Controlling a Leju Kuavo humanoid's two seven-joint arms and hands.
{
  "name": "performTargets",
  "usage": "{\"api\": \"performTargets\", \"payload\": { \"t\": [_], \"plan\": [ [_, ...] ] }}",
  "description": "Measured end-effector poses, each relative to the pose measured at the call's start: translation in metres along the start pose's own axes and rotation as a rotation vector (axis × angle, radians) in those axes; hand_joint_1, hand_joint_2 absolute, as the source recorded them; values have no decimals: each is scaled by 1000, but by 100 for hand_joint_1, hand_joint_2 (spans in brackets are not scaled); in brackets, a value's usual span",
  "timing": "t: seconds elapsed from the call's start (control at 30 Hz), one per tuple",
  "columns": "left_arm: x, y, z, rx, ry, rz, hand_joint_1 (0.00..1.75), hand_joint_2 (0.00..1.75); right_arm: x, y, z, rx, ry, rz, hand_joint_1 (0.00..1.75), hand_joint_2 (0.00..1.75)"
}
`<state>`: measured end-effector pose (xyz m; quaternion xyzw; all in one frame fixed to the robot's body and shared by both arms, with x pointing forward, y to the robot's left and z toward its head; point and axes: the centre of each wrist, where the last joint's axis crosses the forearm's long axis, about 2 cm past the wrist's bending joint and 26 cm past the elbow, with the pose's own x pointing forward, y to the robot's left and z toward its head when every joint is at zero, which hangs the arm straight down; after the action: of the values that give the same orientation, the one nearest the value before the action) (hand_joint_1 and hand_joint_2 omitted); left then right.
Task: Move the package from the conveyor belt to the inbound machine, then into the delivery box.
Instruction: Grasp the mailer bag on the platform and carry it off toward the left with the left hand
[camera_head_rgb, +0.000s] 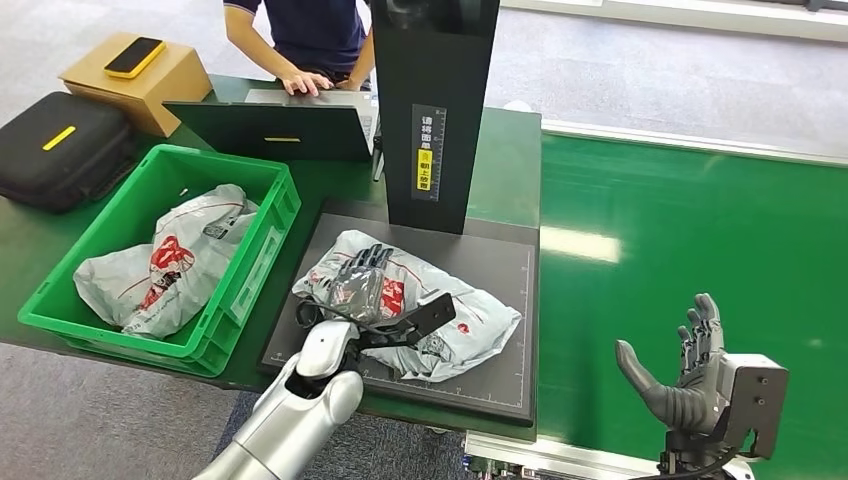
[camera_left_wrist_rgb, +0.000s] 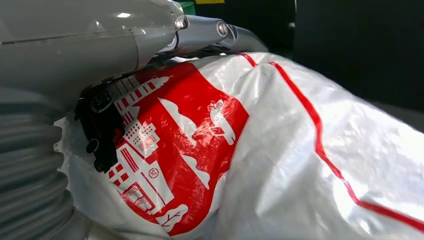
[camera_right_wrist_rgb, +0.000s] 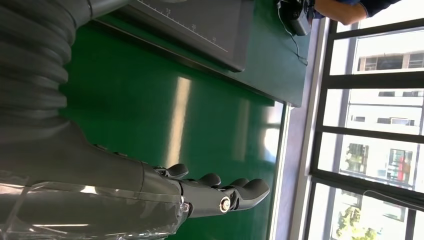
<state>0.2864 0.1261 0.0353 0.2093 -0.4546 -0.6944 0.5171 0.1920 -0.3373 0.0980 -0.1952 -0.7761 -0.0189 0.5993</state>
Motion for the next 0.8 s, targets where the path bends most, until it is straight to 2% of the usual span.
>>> {"api": "performTargets", "payload": {
  "t": [0.1, 0.23, 0.33, 0.4, 0.63, 0.73, 0.8],
  "plan": [
    [-9, 4, -6, -48, 44, -18, 175, 175, 0, 1, -1, -10, 1, 1, 0, 175],
    [-16, 5, -8, -62, 49, -6, 175, 175, 1, 1, -1, -22, 3, -5, 0, 175],
    [-20, 5, -7, -25, 5, 31, 175, 175, 0, 1, -1, -36, 6, -15, 0, 175],
    [-22, 4, -6, 29, -59, 70, 175, 175, 0, 1, 0, -42, 8, -28, 0, 175],
    [-22, -1, 7, 210, -376, 234, 175, 175, -2, 1, 0, -50, 10, -69, 0, 175],
    [-20, 4, 13, 355, -441, 259, 175, 175, -3, 1, -1, -54, 13, -80, 0, 175],
    [-19, 11, 18, 507, -461, 274, 175, 175, -4, 1, -1, -56, 15, -87, 0, 175]
  ]
}}
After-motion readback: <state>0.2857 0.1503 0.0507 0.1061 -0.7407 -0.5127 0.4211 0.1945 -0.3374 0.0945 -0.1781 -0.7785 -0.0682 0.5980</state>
